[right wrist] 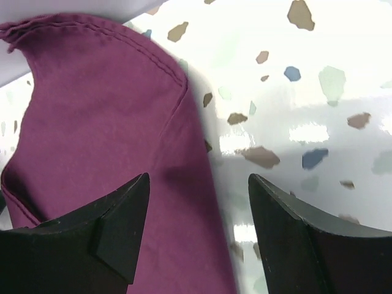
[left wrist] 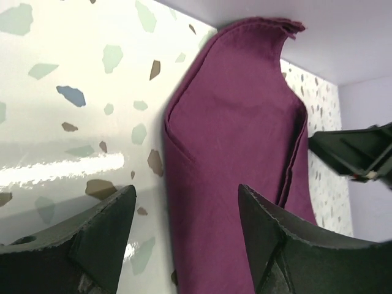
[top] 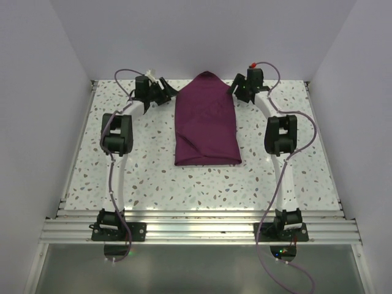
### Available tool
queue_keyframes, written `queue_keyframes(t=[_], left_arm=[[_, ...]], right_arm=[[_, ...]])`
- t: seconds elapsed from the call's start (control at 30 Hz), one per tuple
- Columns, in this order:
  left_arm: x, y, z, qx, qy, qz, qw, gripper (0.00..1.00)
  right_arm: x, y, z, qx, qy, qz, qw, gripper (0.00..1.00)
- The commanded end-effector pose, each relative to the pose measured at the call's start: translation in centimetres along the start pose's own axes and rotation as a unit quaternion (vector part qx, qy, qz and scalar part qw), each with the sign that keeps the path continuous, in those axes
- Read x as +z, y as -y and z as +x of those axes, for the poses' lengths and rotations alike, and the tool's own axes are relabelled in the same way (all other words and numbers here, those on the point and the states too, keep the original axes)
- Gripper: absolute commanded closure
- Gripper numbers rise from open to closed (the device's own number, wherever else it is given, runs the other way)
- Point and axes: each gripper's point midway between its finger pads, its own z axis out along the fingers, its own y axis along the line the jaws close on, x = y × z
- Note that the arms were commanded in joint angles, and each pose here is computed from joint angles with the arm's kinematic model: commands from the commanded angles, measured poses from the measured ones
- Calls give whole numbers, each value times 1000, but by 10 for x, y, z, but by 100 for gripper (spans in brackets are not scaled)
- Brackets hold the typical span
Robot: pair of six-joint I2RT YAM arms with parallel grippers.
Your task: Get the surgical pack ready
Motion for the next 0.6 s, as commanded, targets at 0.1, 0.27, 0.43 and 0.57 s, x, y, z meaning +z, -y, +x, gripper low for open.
queue_keyframes(t=[0.1, 0.27, 0.43, 0.57], left_arm=[[23, 1, -9, -42, 29, 23, 998, 32], [34, -3, 1, -58, 22, 26, 998, 36], [42, -6, 8, -58, 17, 26, 998, 40], [46, -5, 9, -62, 14, 31, 997, 49]], right_arm=[[22, -5, 20, 34, -30, -31, 998, 32], [34, -7, 28, 44, -41, -50, 997, 36], [38, -6, 33, 50, -45, -49, 997, 42], [40, -4, 34, 49, -46, -51, 996, 49]])
